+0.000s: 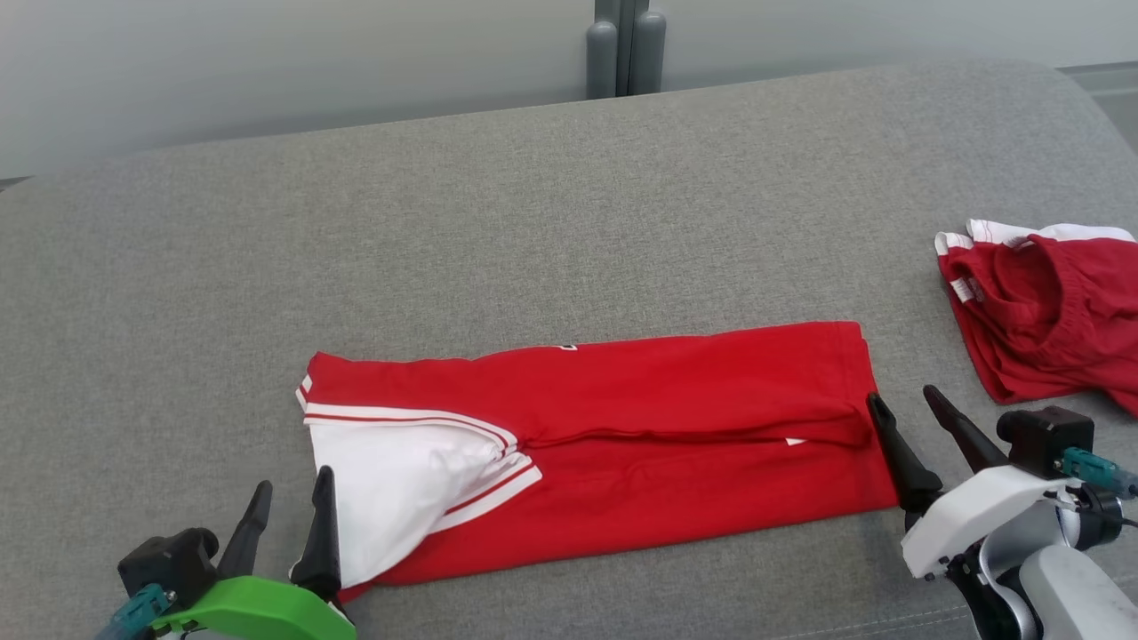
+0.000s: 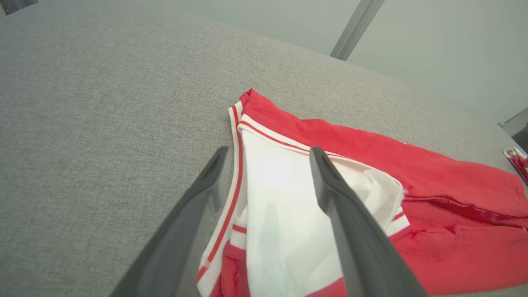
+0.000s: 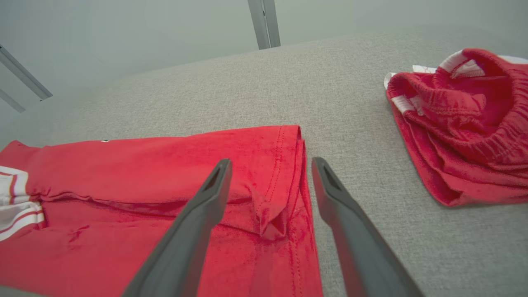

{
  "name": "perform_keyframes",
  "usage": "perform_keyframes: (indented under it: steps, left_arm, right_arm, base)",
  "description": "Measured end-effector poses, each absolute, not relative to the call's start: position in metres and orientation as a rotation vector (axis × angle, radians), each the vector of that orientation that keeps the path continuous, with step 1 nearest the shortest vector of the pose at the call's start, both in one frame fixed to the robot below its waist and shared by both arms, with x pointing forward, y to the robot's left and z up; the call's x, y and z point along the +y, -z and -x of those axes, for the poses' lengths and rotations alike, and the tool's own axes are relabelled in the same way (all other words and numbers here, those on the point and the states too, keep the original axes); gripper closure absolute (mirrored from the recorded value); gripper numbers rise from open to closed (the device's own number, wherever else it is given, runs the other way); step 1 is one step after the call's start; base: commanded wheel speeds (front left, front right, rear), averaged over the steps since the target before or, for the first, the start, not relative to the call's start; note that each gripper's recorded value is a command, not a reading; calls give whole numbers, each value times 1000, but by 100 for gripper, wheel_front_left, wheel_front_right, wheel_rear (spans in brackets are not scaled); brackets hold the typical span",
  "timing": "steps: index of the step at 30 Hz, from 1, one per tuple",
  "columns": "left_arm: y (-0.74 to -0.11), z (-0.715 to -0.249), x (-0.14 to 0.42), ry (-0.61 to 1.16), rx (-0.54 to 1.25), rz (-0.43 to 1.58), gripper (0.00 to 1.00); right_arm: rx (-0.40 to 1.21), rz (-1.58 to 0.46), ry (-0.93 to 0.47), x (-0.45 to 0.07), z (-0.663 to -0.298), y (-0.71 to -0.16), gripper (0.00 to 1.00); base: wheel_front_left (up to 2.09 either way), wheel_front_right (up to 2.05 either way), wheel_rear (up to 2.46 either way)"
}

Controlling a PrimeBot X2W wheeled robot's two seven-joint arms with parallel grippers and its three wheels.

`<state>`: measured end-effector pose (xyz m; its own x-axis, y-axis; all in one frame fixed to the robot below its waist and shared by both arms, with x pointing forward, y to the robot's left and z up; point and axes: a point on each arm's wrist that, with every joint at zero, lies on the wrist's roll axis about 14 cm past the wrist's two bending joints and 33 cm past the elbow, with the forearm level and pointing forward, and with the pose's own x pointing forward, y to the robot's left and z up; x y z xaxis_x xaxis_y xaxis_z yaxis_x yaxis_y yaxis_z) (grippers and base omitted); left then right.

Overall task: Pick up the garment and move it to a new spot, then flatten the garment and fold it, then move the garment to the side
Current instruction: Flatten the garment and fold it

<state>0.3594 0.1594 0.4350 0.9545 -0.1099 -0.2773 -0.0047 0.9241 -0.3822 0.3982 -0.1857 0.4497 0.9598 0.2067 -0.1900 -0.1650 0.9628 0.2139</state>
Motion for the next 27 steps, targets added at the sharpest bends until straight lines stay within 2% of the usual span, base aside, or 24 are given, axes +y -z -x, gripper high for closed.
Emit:
perform_keyframes:
  steps: [8, 17, 27]
  left_arm:
    - [-461, -362, 168, 34, 196, 377, 0]
    - [-486, -368, 150, 92, 109, 350, 0]
    - [-503, -377, 134, 125, 37, 337, 0]
  right_arm:
    - [184, -197, -122, -202, -382, -450, 0]
    - [115, -173, -98, -206, -374, -471, 0]
    - [151, -131, -102, -207, -374, -476, 0]
  base:
    - [0, 0, 0]
    - [0, 0, 0]
    - [0, 0, 0]
